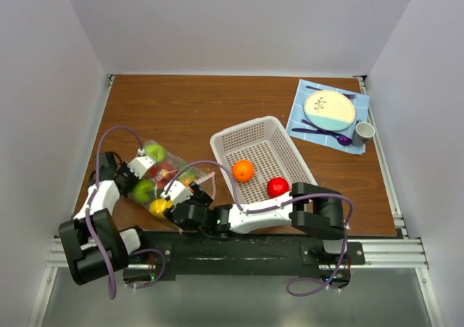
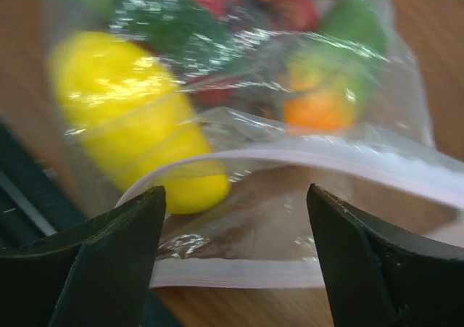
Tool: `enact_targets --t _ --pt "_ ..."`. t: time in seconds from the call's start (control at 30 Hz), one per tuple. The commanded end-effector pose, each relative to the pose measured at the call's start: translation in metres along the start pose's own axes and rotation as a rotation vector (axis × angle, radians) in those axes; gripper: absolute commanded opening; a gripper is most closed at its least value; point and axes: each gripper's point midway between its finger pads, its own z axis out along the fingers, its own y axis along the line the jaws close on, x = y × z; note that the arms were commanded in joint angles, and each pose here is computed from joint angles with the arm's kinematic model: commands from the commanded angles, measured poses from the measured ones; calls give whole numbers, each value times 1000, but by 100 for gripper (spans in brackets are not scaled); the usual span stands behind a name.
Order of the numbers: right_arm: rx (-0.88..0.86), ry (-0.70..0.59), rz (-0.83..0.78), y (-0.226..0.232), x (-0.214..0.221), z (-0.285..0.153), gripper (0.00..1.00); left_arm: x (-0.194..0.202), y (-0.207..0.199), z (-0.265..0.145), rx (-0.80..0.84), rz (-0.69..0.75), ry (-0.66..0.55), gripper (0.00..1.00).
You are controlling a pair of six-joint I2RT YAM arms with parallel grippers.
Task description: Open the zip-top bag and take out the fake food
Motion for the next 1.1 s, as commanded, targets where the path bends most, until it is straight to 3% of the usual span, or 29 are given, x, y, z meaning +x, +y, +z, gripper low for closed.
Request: enact_targets --t 0.0,0.4,0.83,1.0,1.07 --pt "-276 -33 16 57 -13 -2 87 -5 8 -1 -10 -16 -10 0" --pt "-364 14 32 88 2 12 92 -3 6 -1 -6 -21 -1 0" --pt "-303 -67 -3 95 -29 29 92 2 -6 -3 27 -13 9 0" --pt "-321 -43 6 104 -22 36 87 1 -6 -3 31 -14 2 0" --pt "-323 -26 16 105 -15 37 78 0 -6 -4 31 -16 2 0"
